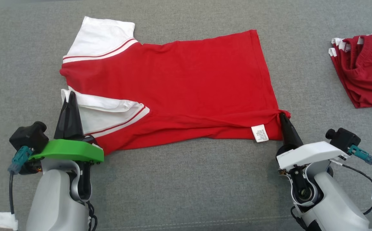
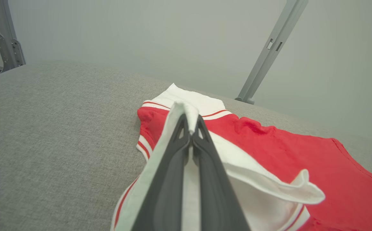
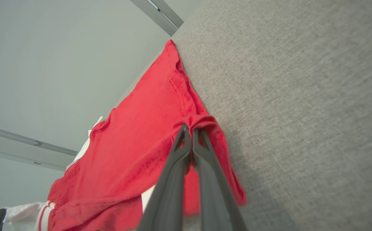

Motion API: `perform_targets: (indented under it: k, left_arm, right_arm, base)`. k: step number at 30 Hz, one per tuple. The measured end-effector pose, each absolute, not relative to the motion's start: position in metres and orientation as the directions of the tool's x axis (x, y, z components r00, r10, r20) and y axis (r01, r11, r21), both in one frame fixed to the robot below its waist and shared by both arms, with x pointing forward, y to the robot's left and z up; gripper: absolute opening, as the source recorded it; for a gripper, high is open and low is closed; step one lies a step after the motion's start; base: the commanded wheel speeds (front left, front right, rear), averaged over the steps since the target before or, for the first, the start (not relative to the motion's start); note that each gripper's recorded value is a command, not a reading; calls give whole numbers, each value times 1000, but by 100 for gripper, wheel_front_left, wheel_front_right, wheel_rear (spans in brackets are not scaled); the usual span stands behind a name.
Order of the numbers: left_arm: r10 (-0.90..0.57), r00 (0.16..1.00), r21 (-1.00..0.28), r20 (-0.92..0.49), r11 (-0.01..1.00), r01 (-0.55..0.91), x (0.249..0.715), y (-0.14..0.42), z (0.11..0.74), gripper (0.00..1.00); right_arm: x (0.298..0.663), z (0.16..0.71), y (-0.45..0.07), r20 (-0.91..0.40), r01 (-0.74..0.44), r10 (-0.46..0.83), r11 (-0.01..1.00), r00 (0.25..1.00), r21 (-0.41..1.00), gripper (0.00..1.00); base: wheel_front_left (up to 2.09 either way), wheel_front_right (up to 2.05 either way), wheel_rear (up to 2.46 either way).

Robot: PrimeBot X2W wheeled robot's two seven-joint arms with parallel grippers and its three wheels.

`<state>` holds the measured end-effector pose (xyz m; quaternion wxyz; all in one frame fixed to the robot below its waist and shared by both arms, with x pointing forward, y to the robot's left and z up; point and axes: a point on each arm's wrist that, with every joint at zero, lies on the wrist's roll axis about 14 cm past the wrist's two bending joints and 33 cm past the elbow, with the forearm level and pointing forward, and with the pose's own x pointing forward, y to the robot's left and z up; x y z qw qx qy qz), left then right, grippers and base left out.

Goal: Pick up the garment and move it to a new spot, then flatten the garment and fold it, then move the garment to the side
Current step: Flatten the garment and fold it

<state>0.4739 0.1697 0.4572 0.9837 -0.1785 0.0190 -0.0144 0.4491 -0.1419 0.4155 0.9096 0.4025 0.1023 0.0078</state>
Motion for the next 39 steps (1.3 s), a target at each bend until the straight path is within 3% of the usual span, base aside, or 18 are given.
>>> perform_targets:
  k: [6, 7, 8, 9, 10, 11, 12, 13, 20, 24, 31, 39]
  left_arm:
    - [-26, 999, -335, -48, 942, 8, 487, 171, 452, 0]
    - [-22, 998, -332, -57, 943, 2, 488, 172, 449, 0]
    - [-13, 998, -327, -63, 945, -8, 488, 174, 447, 0]
    - [-10, 998, -327, -64, 945, -12, 489, 175, 446, 6]
    - [-7, 998, -326, -67, 945, -15, 489, 175, 445, 17]
    - [-3, 998, -325, -67, 945, -19, 489, 177, 445, 44]
    - [0, 998, -326, -64, 945, -21, 489, 178, 446, 82]
    - [4, 998, -326, -58, 945, -23, 489, 179, 448, 100]
    - [36, 999, -361, -25, 932, -43, 468, 191, 458, 100]
    - [65, 997, -388, -35, 919, -73, 443, 200, 456, 100]
    - [80, 985, -388, -152, 912, -134, 391, 206, 423, 100]
    - [20, 953, -398, -302, 906, -145, 361, 190, 385, 100]
  right_arm:
    - [457, 413, -135, -188, 49, 124, 696, 974, 717, 0]
    - [458, 413, -134, -185, 39, 132, 705, 974, 708, 13]
    - [459, 415, -132, -180, 29, 138, 713, 974, 701, 60]
    - [461, 417, -132, -173, 20, 141, 717, 975, 697, 100]
    - [463, 420, -132, -164, 12, 142, 719, 976, 695, 100]
    - [464, 423, -130, -152, 0, 146, 720, 977, 694, 100]
    - [465, 427, -130, -139, -11, 148, 720, 979, 694, 100]
    - [466, 433, -129, -121, -25, 151, 719, 981, 694, 100]
    - [462, 467, -153, -7, -52, 77, 735, 997, 676, 100]
    - [446, 471, -168, 11, -45, 48, 802, 999, 595, 100]
    - [416, 460, -161, -30, -51, 78, 859, 997, 510, 100]
    - [409, 463, -150, -42, -74, 110, 858, 993, 508, 100]
  base:
    - [0, 0, 0]
    - [0, 0, 0]
    - [0, 0, 0]
    - [0, 0, 0]
    - [0, 0, 0]
    - [0, 0, 0]
    - [0, 0, 0]
    - [0, 0, 0]
    - [0, 0, 0]
    - [0, 0, 0]
    - [0, 0, 0]
    - [0, 0, 0]
